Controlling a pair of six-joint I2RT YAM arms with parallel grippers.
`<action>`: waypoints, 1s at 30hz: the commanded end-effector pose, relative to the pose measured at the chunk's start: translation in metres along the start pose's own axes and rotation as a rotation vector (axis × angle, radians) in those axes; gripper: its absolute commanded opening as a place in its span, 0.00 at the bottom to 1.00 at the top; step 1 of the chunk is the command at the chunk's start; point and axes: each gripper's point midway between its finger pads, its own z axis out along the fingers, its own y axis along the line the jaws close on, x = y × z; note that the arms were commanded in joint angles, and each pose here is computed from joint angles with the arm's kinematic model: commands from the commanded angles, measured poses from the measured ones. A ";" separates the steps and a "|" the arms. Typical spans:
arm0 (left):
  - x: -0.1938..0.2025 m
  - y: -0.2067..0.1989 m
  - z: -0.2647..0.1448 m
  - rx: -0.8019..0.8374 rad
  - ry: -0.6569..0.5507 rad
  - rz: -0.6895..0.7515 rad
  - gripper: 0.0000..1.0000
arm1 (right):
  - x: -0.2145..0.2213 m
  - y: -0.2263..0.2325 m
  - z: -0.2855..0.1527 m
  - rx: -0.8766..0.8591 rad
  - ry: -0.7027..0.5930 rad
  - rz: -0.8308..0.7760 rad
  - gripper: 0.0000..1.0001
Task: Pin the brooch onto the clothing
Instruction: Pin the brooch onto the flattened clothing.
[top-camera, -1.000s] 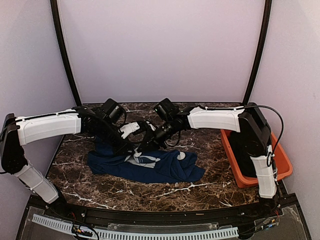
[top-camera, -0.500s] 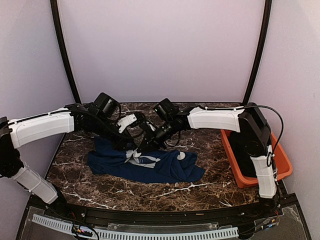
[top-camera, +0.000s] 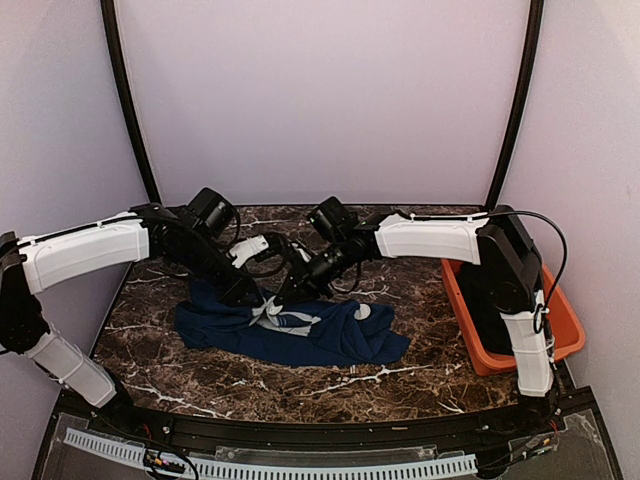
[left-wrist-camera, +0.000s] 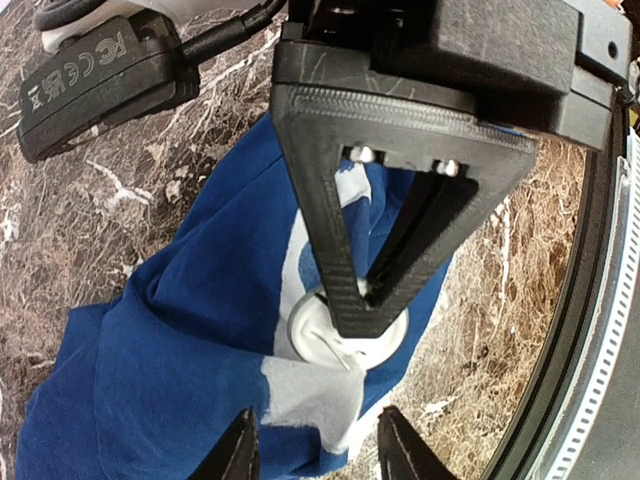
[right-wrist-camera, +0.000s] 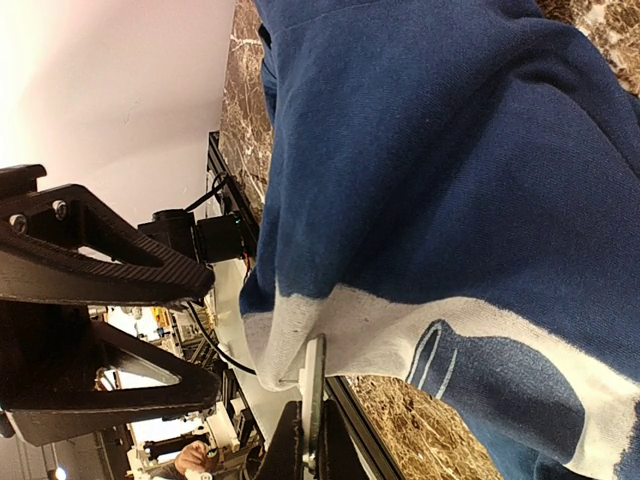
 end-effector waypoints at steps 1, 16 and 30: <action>0.008 -0.006 -0.006 -0.019 0.076 0.023 0.40 | 0.002 0.005 0.003 -0.023 0.012 -0.017 0.00; 0.023 -0.004 0.008 -0.038 0.162 0.040 0.37 | 0.002 0.007 0.002 -0.031 0.014 -0.022 0.00; 0.026 -0.002 0.012 -0.043 0.181 0.034 0.10 | 0.000 0.010 0.001 -0.031 0.009 -0.018 0.00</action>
